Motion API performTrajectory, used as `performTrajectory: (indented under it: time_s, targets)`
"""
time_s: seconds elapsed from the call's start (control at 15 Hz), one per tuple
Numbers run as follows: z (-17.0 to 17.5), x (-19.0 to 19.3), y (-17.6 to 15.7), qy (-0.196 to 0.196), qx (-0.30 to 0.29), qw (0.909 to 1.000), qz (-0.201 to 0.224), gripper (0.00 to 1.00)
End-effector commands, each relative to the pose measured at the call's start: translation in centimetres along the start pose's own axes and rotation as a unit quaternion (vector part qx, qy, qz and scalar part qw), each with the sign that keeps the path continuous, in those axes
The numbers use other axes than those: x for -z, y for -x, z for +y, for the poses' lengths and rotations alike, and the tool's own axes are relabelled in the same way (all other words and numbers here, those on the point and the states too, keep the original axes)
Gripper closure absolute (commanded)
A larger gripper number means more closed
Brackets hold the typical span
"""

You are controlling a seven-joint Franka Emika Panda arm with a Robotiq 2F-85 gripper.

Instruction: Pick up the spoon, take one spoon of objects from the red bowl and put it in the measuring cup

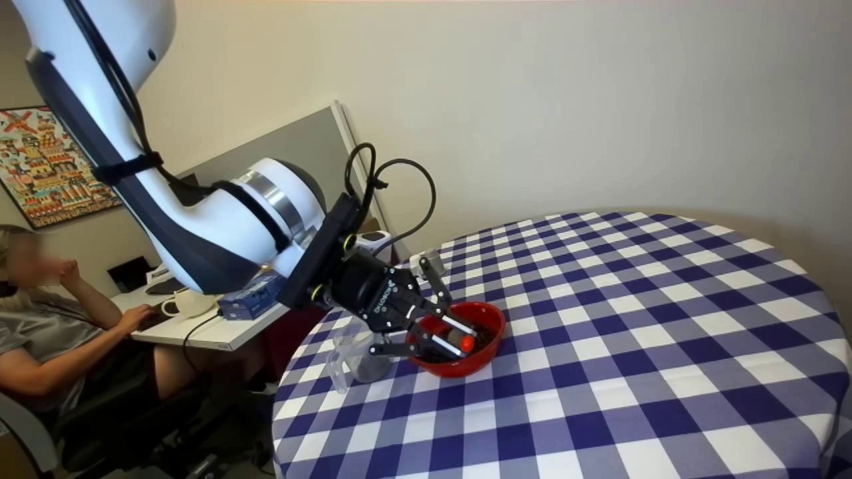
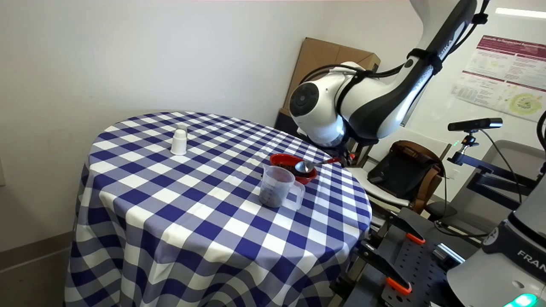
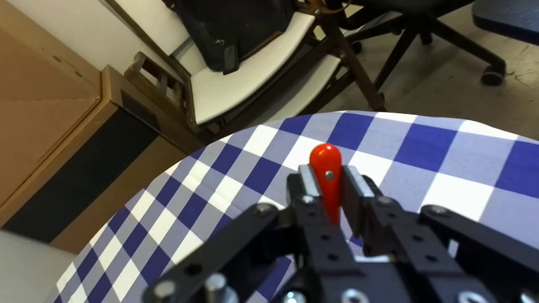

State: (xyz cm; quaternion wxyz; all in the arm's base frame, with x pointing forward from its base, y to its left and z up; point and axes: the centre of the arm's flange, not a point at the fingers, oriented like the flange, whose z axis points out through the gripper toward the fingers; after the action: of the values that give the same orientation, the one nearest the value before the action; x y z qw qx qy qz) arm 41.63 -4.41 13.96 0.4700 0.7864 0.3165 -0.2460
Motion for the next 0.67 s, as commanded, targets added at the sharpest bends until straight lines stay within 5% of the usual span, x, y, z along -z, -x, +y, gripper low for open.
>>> performTrajectory:
  time_s: [0.0, 0.27, 0.6]
  targets:
    - [1.4, 3.2, -1.0, -0.011, -0.006, 0.9994, -0.033, 0.95]
    - [2.6, 5.1, -2.4, 0.003, -0.018, 0.9972, -0.072, 0.95]
    - [2.6, 5.0, -3.4, -0.037, -0.043, 0.9835, -0.172, 0.95]
